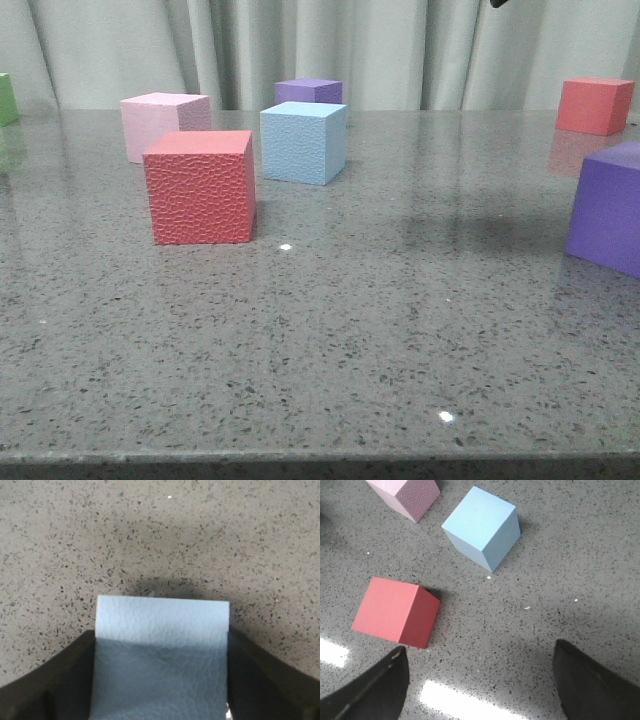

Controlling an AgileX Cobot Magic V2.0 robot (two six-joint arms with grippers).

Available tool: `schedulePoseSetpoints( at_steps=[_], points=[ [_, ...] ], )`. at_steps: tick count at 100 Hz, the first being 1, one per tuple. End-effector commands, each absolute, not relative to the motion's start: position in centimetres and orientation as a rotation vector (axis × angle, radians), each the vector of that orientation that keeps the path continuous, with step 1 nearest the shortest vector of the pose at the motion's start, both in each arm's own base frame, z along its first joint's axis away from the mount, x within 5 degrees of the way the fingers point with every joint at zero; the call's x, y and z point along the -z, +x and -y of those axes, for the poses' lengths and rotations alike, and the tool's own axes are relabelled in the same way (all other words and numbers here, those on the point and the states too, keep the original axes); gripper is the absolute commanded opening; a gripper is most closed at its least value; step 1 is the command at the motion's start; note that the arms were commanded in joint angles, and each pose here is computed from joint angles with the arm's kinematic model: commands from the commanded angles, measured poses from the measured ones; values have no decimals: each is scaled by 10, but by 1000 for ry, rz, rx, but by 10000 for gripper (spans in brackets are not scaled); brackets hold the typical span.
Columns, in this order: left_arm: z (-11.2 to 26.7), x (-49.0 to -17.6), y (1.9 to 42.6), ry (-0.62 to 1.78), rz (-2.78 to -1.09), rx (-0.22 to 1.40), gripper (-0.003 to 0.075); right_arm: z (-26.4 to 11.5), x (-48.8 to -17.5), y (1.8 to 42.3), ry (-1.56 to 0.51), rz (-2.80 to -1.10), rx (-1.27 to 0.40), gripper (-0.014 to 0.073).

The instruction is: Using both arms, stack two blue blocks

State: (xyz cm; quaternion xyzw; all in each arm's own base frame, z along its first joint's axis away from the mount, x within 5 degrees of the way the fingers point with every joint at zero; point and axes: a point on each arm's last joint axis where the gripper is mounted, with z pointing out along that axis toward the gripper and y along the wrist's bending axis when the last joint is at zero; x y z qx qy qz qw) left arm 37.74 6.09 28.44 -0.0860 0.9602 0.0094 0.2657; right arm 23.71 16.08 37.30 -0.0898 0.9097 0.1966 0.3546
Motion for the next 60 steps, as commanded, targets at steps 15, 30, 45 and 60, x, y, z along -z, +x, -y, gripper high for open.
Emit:
schedulePoseSetpoints(
  at_steps=[15, 30, 45, 60],
  points=[
    [-57, -333, 375, -233, -2495, 16, 288, -157, -397, 233, -238, -2213, -547, 589],
    [-37, -370, 378, -173, -2436, 75, 283, -157, -397, 234, -237, -2209, -549, 589],
    [8, -408, 378, -12, -2356, 120, 283, -157, -397, 234, -238, -2209, -548, 589],
    [54, -435, 370, 101, -2295, 198, 283, -157, -397, 234, -238, -2209, -548, 589]
  ],
)
